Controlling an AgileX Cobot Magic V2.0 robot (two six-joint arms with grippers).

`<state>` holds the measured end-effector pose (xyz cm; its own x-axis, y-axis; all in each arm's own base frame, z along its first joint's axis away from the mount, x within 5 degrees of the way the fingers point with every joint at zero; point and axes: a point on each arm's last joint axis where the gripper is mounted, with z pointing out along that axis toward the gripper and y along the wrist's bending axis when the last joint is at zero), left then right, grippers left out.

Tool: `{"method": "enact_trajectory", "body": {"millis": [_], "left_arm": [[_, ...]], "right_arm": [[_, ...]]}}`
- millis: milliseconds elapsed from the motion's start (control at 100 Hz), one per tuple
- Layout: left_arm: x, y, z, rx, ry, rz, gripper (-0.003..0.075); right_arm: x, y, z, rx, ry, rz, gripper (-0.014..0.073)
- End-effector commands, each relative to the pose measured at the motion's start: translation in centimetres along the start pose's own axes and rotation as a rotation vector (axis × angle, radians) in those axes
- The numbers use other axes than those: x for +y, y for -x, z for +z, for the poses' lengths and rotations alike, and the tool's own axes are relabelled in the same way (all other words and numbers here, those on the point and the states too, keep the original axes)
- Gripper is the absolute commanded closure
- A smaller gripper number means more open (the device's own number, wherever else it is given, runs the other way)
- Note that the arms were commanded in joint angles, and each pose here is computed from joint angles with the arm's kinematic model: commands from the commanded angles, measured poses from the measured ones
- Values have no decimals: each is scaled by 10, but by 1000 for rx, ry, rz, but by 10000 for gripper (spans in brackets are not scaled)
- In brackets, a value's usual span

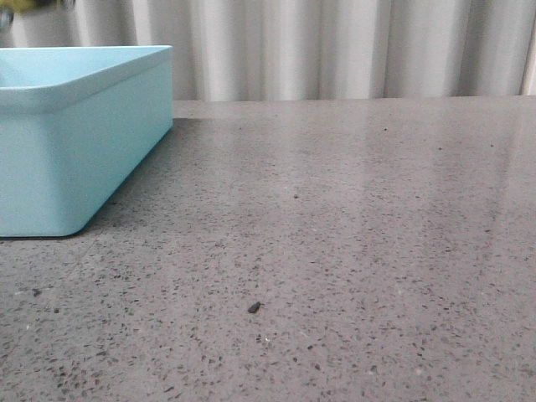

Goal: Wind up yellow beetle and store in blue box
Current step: 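Carry the car into the blue box and open the left gripper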

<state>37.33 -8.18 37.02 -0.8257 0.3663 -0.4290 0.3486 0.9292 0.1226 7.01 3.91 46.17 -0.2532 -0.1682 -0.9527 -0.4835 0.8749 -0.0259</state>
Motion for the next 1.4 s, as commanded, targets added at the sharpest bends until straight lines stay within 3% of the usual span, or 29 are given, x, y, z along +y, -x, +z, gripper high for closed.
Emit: {"method": "enact_trajectory", "body": {"millis": [0,130,260,670,760,980,1050,1190,1390], "left_arm": [[-3,-15,-4,24,-38,-31,741],[-6,-31,34,138,-33,-16,741],[-6,-30,56,159,-28,-10,741],[-4,-28,65,156,-51,-32,729],[-4,-28,65,153,-70,-47,643],[-6,-29,65,161,-89,-86,211],[-6,-31,63,178,-90,-104,129],[-5,-31,43,142,-85,-104,114],[1,-34,-24,-74,-13,-94,114]], "right_arm": [[0,11,-4,-90,-9,-7,657],[0,11,-4,-90,-8,-6,657],[2,12,-4,-92,15,12,657],[4,11,-4,-84,41,30,657],[4,11,-4,-84,41,30,657],[3,14,-5,-113,35,31,657],[3,15,-5,-129,31,31,657],[3,15,-5,-134,28,30,657],[-2,25,-4,-231,-16,13,657]]}}
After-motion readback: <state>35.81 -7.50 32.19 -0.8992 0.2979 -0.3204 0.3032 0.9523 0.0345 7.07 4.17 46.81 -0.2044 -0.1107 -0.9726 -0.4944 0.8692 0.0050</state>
